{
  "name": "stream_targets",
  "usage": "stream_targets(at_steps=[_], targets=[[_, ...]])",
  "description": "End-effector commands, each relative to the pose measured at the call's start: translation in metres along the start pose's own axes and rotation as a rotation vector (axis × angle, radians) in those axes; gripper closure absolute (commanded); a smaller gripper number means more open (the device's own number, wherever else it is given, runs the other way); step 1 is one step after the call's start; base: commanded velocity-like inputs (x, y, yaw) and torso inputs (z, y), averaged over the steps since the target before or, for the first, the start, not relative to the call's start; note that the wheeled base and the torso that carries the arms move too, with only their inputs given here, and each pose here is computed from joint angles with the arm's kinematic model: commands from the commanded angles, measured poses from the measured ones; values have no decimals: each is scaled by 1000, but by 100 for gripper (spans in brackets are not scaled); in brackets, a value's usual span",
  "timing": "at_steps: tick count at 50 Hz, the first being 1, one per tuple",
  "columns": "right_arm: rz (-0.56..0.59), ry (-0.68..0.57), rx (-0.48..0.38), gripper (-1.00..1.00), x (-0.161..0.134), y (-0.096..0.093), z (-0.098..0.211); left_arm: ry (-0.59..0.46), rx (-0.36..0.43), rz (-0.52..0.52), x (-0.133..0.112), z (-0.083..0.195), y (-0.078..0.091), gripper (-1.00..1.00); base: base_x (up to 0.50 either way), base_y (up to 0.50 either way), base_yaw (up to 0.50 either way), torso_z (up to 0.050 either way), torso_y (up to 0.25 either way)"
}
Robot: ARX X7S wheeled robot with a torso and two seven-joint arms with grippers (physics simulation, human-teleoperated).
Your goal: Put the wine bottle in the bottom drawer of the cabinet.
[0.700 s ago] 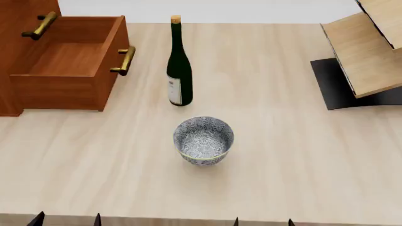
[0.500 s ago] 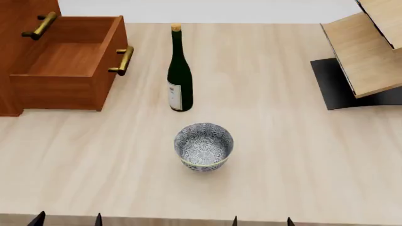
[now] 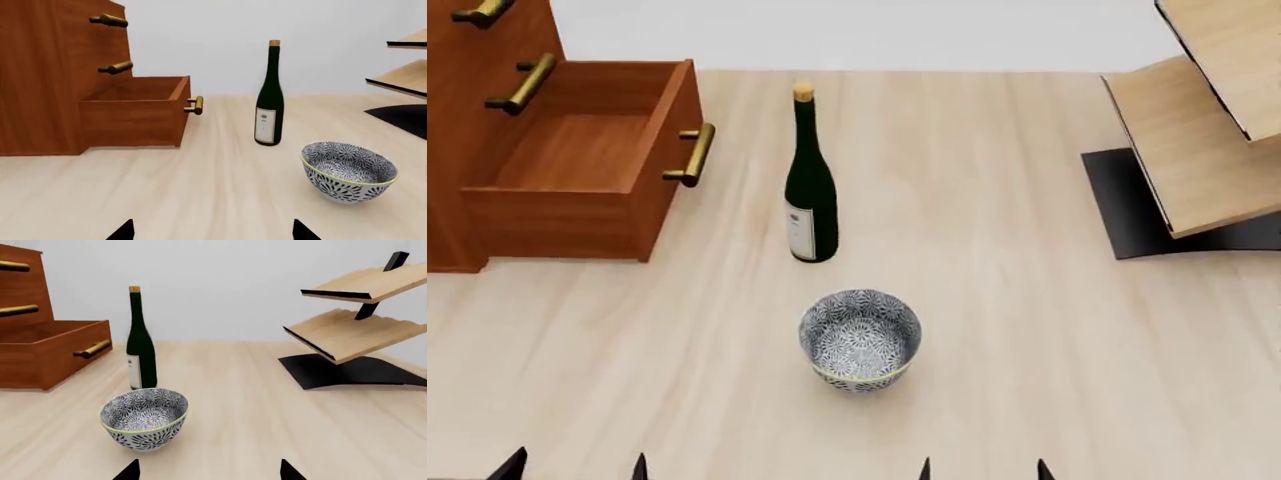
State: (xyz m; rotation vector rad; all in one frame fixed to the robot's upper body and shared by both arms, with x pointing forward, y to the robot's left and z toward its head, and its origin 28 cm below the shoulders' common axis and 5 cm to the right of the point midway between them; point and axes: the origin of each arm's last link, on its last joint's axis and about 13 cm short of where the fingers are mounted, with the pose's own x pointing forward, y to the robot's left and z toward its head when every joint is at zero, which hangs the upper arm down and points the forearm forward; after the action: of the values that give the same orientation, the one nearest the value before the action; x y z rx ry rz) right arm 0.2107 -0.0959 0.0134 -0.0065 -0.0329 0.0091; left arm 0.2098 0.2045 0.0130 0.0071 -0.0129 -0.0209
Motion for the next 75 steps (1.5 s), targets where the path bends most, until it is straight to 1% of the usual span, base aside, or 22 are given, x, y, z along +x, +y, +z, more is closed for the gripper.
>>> stream_targets(at_steps=[1, 12, 15, 17, 22, 23, 25, 26, 27, 28, 30, 33, 36, 42, 44, 45, 47, 48, 55, 57, 61, 75], targets=[[-4, -6, -1, -100, -1, 0, 1, -5, 3, 1, -1, 1, 0, -100, 0, 0, 0, 50, 0], [-4, -3, 7, -100, 0, -1, 0, -8, 19, 1, -2, 1, -1, -100, 0, 0, 0, 50, 0], [-5, -12, 30, -100, -1, -2, 3, -46, 24, -8, -3, 2, -2, -100, 0, 0, 0, 36, 0], [-11, -6, -34, -100, -1, 0, 4, -24, 19, -11, -1, 0, -2, -100, 0, 0, 0, 0, 0], [-4, -16, -39, -100, -2, 2, 8, -18, 9, 3, -2, 8, -1, -100, 0, 0, 0, 0, 0], [11, 4, -56, -100, -6, -4, 26, -20, 25, 73, -1, 30, 4, -100, 0, 0, 0, 0, 0], [7, -42, -52, -100, -7, -5, 46, -14, 82, 0, -8, 68, 0, -100, 0, 0, 0, 0, 0], [16, -23, 10, -100, -8, -5, 53, -9, 61, 9, -9, 75, 0, -100, 0, 0, 0, 0, 0], [28, -10, 62, -100, -9, -5, 57, -17, 47, -12, -10, 81, 0, -100, 0, 0, 0, 0, 0], [22, -7, 64, -100, -9, -6, 61, -15, 62, -6, -11, 85, 0, -100, 0, 0, 0, 0, 0], [11, -44, 3, -100, -10, -6, 71, -28, 49, -3, -13, 97, 0, -100, 0, 0, 0, 0, 0], [13, -74, -13, -100, -13, -7, 85, -40, 42, 2, -19, 116, 2, -100, 0, 0, 0, 0, 0], [10, -93, -6, -100, -16, -8, 96, -49, 48, 4, -24, 128, 3, -100, 0, 0, 0, 0, 0], [5, -137, -39, -100, -25, -9, 114, -63, 55, 16, -35, 149, 5, -100, 0, 0, 0, 0, 0], [10, -178, -48, -100, -34, -10, 131, -89, 78, 152, -39, 165, 20, -100, 0, 0, 0, 0, 0], [9, -185, -54, -100, -36, -11, 133, -106, 93, 148, -41, 170, 20, -100, 0, 0, 0, 0, 0], [8, -192, -57, -100, -38, -11, 137, -79, 43, 12, -52, 175, 11, -100, 0, 0, 0, 0, 0], [8, -200, -63, -100, -40, -11, 139, -80, 44, -1, -55, 177, 10, -100, 0, 0, 0, 0, 0], [16, -228, -89, -100, -49, -7, 147, -146, 80, -12, -69, 195, 8, -100, 0, 0, 0, 0, 0], [16, -236, -91, -100, -51, -6, 149, -153, 69, -20, -72, 198, 8, -100, 0, 0, 0, 0, 0], [27, -276, -107, -100, -55, -6, 153, -145, 50, -52, -76, 200, 6, -100, 0, 0, 0, 0, 0], [-5, -300, -143, -100, -60, -5, 160, -181, 61, -36, -83, 204, 5, -100, 0, 0, 0, 0, 0]])
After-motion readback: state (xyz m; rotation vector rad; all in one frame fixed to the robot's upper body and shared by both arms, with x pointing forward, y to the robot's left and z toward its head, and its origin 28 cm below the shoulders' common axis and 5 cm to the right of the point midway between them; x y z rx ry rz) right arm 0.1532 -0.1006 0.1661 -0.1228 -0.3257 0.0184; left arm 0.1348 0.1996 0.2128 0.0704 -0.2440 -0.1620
